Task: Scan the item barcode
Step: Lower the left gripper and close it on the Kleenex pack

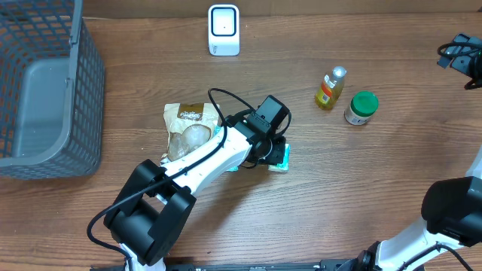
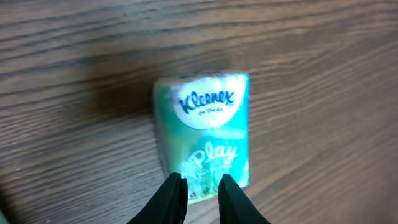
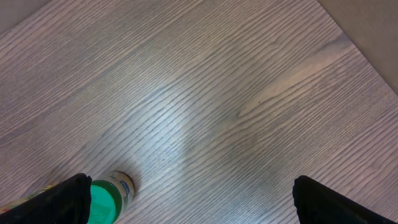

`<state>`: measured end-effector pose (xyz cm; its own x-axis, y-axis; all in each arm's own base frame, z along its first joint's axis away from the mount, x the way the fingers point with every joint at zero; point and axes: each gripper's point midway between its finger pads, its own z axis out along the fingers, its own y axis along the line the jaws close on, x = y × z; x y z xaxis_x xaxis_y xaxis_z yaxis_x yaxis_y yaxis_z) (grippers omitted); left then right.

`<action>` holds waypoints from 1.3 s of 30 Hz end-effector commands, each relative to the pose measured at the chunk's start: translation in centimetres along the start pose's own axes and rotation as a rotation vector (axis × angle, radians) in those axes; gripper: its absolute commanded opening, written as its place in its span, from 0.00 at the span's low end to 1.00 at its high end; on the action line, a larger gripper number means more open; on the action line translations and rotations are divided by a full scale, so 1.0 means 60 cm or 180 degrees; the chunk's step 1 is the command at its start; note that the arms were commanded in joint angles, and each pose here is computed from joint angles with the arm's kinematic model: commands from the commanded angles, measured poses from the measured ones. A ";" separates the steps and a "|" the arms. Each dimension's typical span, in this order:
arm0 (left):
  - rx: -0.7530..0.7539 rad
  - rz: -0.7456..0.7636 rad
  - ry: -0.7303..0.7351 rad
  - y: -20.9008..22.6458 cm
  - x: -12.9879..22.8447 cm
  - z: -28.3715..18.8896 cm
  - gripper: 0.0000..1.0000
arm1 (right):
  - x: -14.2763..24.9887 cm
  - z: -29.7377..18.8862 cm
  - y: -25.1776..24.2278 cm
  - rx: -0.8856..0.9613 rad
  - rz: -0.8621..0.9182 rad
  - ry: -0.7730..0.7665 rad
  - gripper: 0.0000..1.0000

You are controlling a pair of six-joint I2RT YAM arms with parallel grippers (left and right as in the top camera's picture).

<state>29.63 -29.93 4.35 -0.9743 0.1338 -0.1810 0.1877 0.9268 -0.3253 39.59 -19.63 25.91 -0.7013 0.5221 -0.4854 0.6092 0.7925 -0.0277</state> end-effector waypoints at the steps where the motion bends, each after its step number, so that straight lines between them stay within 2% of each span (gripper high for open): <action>1: -0.0179 -0.0187 -0.0121 0.018 -0.014 0.001 0.20 | -0.007 -0.008 -0.003 0.0012 0.0026 -0.0065 1.00; 6: -0.0293 -0.0295 -0.0181 0.029 -0.019 0.011 0.29 | -0.007 -0.008 -0.003 0.0012 0.0026 -0.0065 1.00; 11: -0.0270 -0.0333 -0.0166 0.029 -0.021 0.033 0.30 | -0.007 -0.008 -0.003 0.0012 0.0026 -0.0065 1.00; 16: -0.0046 -0.0287 0.0074 0.014 -0.004 0.070 0.27 | -0.007 -0.008 -0.003 0.0012 0.0026 -0.0065 1.00; 19: -0.0117 -0.0261 0.0098 0.023 0.000 0.075 0.15 | -0.007 -0.008 -0.003 0.0012 0.0026 -0.0065 1.00; 24: -0.0118 -0.0242 0.0059 0.032 -0.012 0.067 0.07 | -0.007 -0.008 -0.003 0.0012 0.0026 -0.0065 1.00; 32: -0.0900 -0.0216 -0.0318 0.107 -0.048 0.006 0.07 | -0.007 -0.008 -0.003 0.0012 0.0026 -0.0065 1.00; 34: -0.0915 -0.0159 -0.0365 0.107 -0.053 -0.005 0.07 | -0.007 -0.008 -0.003 0.0012 0.0026 -0.0065 1.00; 37: -0.0838 -0.0088 -0.0376 0.100 -0.056 -0.016 0.15 | -0.007 -0.008 -0.003 0.0012 0.0026 -0.0065 1.00; 39: -0.0777 -0.0110 -0.0351 0.097 -0.055 -0.019 0.28 | -0.007 -0.008 -0.003 0.0012 0.0026 -0.0065 1.00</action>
<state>32.88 -25.01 2.20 -0.9726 0.0607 -0.2244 0.0864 0.9905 -0.1066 39.60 -19.62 25.92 -0.7011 0.5221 -0.4857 0.6091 0.7927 -0.0272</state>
